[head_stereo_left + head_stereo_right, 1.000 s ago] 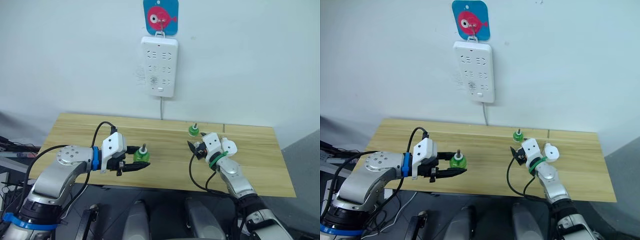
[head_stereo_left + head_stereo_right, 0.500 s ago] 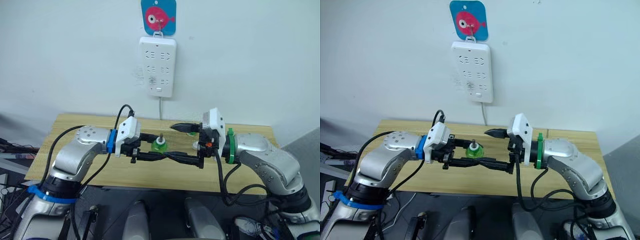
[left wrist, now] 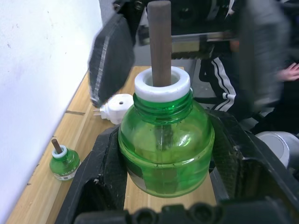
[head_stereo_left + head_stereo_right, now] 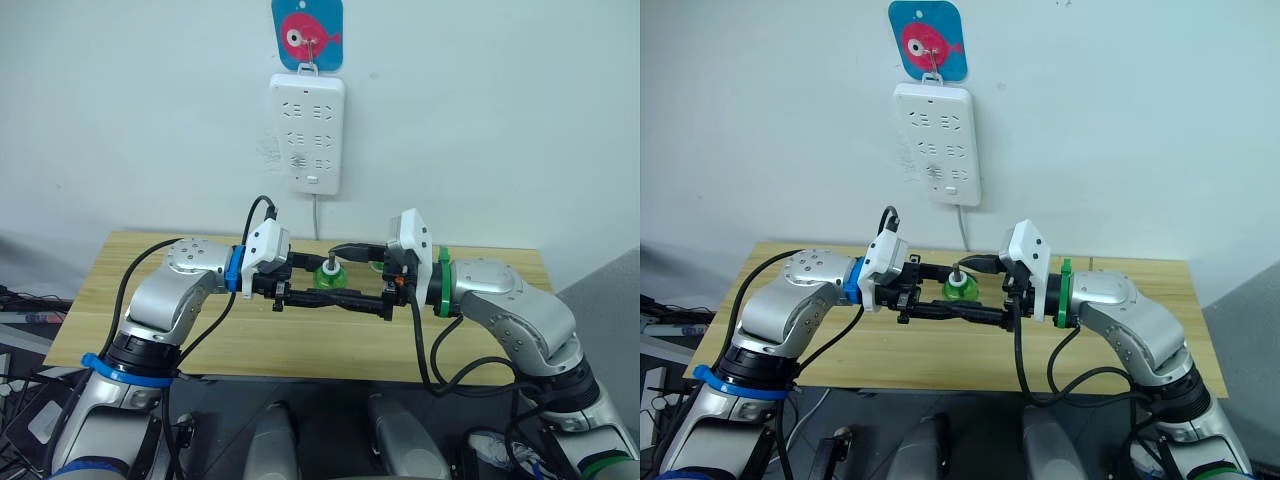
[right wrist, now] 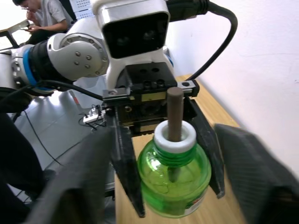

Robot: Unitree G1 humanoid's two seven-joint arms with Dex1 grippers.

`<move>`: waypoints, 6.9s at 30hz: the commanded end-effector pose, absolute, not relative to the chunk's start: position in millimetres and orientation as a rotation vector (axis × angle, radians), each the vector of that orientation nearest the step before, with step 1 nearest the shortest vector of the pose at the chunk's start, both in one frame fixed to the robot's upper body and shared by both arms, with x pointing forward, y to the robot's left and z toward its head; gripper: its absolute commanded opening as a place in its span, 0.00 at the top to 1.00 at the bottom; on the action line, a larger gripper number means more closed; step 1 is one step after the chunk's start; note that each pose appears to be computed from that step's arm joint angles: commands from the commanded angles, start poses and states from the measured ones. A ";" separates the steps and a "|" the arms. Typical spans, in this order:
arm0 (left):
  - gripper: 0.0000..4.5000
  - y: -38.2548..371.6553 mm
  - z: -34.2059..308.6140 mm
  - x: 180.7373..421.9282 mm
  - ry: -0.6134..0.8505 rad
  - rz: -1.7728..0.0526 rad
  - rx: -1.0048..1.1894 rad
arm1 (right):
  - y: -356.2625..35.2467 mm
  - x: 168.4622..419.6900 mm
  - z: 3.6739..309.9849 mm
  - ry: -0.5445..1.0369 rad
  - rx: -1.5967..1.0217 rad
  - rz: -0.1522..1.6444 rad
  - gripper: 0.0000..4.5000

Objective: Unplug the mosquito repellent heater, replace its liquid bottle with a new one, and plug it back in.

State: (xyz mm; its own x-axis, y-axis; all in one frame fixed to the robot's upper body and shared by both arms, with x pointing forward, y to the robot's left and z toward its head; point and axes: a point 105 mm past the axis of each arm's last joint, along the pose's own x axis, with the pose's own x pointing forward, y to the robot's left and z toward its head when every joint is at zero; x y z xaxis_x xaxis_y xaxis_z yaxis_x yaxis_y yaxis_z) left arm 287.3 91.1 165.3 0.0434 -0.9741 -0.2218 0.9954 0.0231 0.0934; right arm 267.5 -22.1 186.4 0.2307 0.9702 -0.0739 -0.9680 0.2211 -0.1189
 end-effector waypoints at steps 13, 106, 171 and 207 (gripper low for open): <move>0.48 82.6 187.8 286.1 -0.004 -1.526 0.248 | -18.4 267.2 201.8 -0.119 -0.196 1.377 0.82; 0.48 67.7 249.0 288.1 0.022 -1.329 -0.963 | -51.6 276.7 269.8 -0.072 0.872 1.116 0.82; 0.48 85.5 172.9 266.7 0.150 -1.192 -0.611 | -212.8 358.8 57.1 0.988 -0.228 0.164 0.36; 0.48 109.7 217.7 248.2 0.247 -1.437 -0.487 | -107.7 256.6 239.5 0.251 0.459 1.328 0.36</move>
